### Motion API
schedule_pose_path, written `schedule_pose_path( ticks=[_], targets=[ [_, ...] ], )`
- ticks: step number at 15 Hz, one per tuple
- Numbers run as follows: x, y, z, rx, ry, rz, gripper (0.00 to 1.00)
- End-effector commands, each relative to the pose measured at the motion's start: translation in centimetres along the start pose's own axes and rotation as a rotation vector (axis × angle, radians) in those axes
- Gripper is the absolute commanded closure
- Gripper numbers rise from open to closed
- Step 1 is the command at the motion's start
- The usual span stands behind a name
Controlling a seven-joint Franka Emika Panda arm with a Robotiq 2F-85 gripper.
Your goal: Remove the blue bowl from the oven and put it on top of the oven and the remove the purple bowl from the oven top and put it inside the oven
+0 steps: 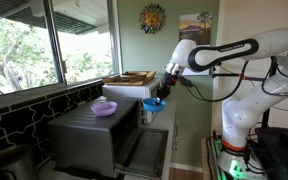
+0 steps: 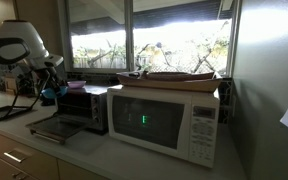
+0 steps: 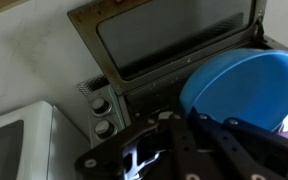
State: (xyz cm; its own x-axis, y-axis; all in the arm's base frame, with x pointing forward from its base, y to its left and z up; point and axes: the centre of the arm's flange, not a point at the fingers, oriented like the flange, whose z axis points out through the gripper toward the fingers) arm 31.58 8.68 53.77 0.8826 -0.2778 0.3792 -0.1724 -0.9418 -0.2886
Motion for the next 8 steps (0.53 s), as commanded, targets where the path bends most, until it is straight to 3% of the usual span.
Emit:
schedule_pose_path(
  ticks=[1,4,8],
  targets=[
    [3.3,-0.6,-1.3,-0.012,0.077,0.007,0.99],
    [6.0,-1.8,-1.3,-0.026,0.144,0.032,0.99],
    [8.9,-3.8,0.4,-0.066,0.165,0.075,0.99]
  ],
)
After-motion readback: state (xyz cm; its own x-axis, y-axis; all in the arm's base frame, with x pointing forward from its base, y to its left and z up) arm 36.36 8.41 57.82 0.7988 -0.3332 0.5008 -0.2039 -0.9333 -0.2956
